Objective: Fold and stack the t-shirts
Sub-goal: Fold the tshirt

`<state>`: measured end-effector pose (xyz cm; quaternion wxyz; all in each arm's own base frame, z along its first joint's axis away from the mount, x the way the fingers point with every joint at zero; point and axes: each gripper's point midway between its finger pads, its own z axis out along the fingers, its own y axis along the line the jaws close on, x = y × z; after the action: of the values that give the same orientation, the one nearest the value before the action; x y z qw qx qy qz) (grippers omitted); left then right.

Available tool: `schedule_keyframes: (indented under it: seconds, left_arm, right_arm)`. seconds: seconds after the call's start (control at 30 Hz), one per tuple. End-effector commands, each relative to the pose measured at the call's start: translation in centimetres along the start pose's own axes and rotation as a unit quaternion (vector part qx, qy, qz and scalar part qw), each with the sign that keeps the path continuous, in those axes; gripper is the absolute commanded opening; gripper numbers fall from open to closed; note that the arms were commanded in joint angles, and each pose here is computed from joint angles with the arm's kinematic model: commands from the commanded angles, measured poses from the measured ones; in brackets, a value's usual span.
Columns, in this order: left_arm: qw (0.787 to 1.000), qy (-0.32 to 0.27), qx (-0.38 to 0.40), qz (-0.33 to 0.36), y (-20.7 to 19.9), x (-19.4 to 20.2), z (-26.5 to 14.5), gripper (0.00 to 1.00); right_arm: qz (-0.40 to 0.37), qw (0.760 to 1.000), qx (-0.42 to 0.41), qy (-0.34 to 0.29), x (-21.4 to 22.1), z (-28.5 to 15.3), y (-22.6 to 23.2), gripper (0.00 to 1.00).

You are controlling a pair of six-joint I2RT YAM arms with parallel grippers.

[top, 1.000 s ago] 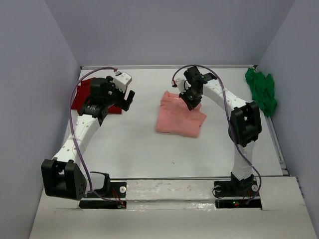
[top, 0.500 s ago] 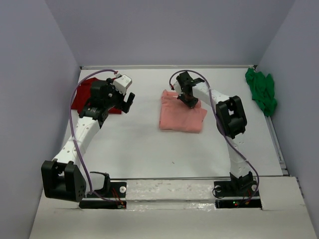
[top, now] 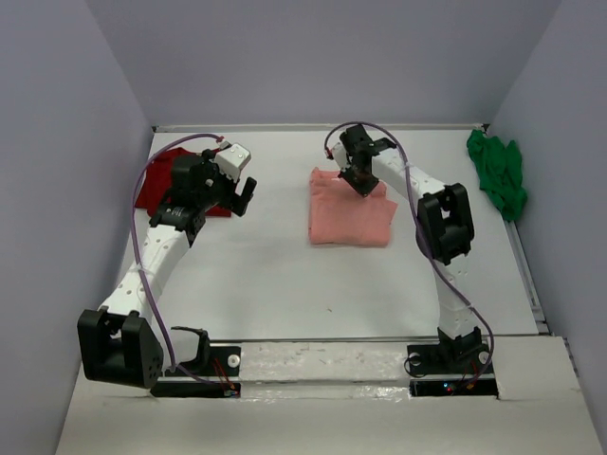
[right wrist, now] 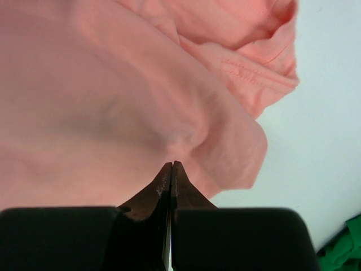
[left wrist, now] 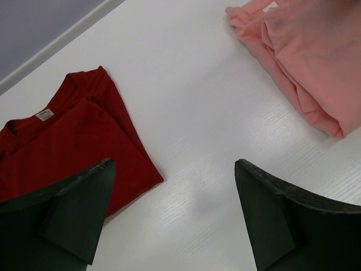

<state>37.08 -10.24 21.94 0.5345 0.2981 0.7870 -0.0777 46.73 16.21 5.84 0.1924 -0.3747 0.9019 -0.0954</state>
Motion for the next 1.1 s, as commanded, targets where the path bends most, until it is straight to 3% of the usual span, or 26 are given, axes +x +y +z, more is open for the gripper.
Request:
schedule_keyframes:
  seconds: [0.0, 0.17, 0.53, 1.07]
  left_arm:
    - [0.999, -0.048, 0.004, -0.008, -0.2, -2.4, -0.5, 0.99]
    - [0.999, -0.043, 0.000, -0.011, 0.1, -1.9, -0.3, 0.99]
    - [0.998, -0.043, -0.037, -0.005, 1.7, -1.3, -1.5, 0.99]
    - [0.998, -0.037, -0.050, -0.017, 2.7, -0.5, -1.8, 0.99]
  right_arm:
    - [0.027, 0.988, -0.030, -0.147, -6.4, -10.5, -1.7, 0.00]
    - [0.037, 0.976, -0.081, -0.197, -9.5, -12.9, -0.8, 0.00]
    - [0.009, 0.974, -0.124, -0.188, -12.3, -8.5, 3.2, 0.00]
    - [-0.026, 0.965, -0.148, -0.216, -15.3, -6.2, 6.6, 0.00]
